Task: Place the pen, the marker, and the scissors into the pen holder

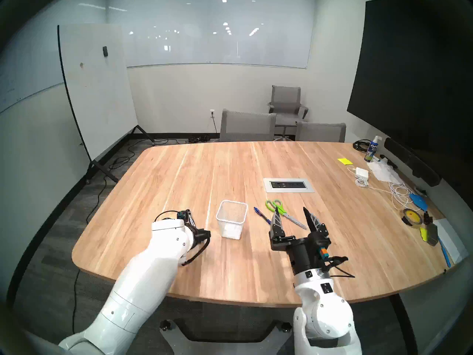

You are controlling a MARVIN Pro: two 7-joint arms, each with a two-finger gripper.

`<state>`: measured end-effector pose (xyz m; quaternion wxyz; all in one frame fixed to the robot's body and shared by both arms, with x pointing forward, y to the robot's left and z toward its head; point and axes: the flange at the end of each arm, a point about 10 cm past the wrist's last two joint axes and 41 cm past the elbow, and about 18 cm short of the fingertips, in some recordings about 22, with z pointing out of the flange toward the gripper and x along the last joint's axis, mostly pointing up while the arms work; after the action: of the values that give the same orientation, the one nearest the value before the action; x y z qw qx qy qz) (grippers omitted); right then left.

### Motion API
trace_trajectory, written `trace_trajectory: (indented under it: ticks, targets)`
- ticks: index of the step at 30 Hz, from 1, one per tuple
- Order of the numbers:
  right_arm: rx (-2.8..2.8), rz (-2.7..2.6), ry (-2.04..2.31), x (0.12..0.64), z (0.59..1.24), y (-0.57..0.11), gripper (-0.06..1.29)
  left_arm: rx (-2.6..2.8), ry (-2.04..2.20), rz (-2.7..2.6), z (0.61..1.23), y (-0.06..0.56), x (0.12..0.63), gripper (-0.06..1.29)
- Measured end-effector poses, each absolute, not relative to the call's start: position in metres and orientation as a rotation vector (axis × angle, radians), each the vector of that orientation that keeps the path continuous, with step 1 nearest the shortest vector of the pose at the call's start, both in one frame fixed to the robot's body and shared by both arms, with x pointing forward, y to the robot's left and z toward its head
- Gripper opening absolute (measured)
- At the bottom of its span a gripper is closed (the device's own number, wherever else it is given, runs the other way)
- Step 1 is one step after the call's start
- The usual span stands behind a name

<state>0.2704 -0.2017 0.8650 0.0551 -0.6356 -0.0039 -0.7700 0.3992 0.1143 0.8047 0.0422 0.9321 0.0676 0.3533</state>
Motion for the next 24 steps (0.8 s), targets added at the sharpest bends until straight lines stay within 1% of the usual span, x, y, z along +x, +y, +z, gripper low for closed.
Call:
trace_trajectory:
  ticks: [2,3,4,6,8,14,24]
  targets:
    - [-1.930,-2.338,-0.012,0.2704,0.8650,-0.2017,1.24,2.848,0.200,1.079,0.8046,0.1125,0.3988,0.77]
    - [-1.930,-2.338,-0.012,0.2704,0.8650,-0.2017,1.24,2.847,0.198,1.079,0.8045,0.1120,0.3987,0.60]
    - [-1.930,-2.338,-0.012,0.2704,0.8650,-0.2017,1.24,2.847,0.198,1.080,0.8045,0.1118,0.3987,0.50]
    - [-1.930,-2.338,-0.012,0.2704,0.8650,-0.2017,1.24,2.847,0.197,1.080,0.8045,0.1117,0.3986,0.45]
    - [-1.930,-2.338,-0.012,0.2704,0.8650,-0.2017,1.24,2.846,0.195,1.082,0.8045,0.1113,0.3985,0.38]
    - [-1.930,-2.338,-0.012,0.2704,0.8650,-0.2017,1.24,2.850,0.181,1.096,0.8039,0.1110,0.3977,0.23]
    - [-1.930,-2.338,-0.012,0.2704,0.8650,-0.2017,1.24,2.850,0.155,1.149,0.8007,0.1103,0.3930,0.23]
